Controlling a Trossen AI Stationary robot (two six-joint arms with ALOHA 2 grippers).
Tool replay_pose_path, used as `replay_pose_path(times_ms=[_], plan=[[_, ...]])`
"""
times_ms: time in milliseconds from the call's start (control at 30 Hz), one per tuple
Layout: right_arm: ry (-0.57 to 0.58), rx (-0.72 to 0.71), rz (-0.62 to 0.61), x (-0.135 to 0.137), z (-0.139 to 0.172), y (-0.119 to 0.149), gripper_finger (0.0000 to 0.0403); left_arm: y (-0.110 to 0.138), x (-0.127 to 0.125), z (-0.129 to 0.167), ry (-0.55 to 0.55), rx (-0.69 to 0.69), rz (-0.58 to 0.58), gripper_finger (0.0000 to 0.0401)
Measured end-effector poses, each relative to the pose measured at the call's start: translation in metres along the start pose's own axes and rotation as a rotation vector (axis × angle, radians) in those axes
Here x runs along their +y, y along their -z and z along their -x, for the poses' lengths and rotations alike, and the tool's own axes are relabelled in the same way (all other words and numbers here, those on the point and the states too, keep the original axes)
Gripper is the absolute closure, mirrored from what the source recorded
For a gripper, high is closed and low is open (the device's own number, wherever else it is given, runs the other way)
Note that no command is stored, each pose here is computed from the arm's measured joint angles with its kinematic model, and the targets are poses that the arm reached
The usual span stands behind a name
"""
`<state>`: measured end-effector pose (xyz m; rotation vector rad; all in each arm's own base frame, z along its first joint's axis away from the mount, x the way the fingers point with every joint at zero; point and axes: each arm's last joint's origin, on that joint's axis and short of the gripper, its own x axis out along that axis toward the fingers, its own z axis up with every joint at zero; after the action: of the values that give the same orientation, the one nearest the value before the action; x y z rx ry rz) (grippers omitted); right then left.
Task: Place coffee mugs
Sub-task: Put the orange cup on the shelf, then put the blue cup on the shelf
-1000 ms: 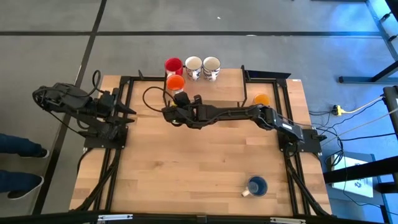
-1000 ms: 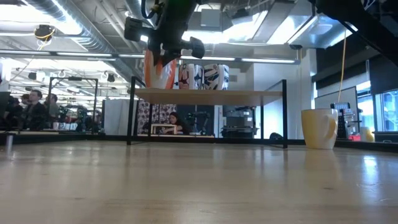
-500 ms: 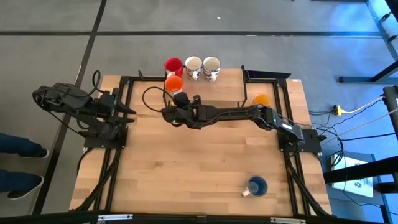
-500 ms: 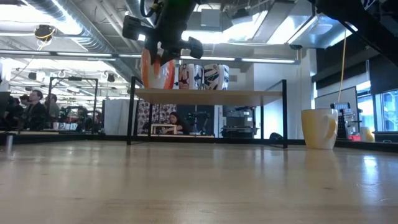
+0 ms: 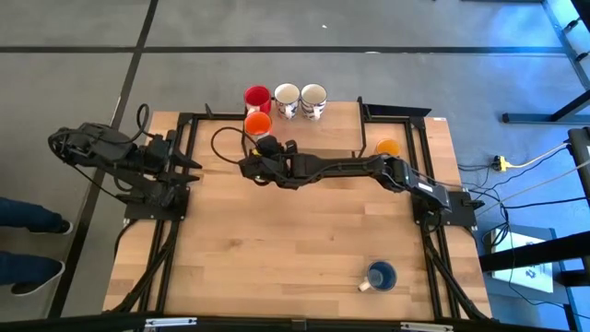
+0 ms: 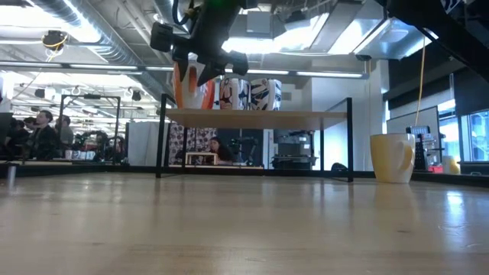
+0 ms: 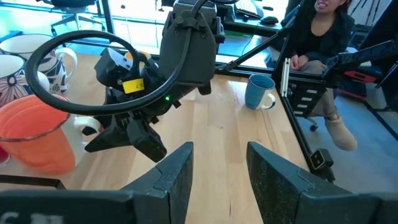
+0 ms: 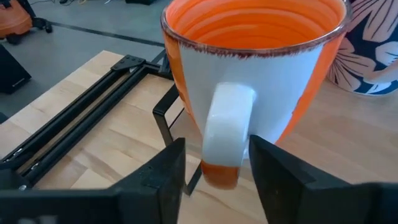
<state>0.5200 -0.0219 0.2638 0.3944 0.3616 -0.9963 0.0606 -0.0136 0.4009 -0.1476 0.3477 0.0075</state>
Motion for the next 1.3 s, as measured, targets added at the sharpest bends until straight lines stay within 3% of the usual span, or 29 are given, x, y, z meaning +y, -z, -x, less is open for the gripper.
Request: replay_pose_path(times_ms=[900, 1067, 1300], plan=[[-0.034, 0.013, 0.05, -0.004, 0.03, -0.038, 0.0224, 0.0, 0.0, 0.0, 0.0, 0.001, 0.0, 0.0257], [-0.081, 0.003, 0.049, 0.001, 0.057, -0.042, 0.0224, 0.0, 0.0, 0.0, 0.0, 0.0, 0.0, 0.0257], [-0.153, 0.087, 0.124, 0.004, 0.132, -0.032, 0.0224, 0.0, 0.0, 0.0, 0.0, 0.0, 0.0, 0.0257]])
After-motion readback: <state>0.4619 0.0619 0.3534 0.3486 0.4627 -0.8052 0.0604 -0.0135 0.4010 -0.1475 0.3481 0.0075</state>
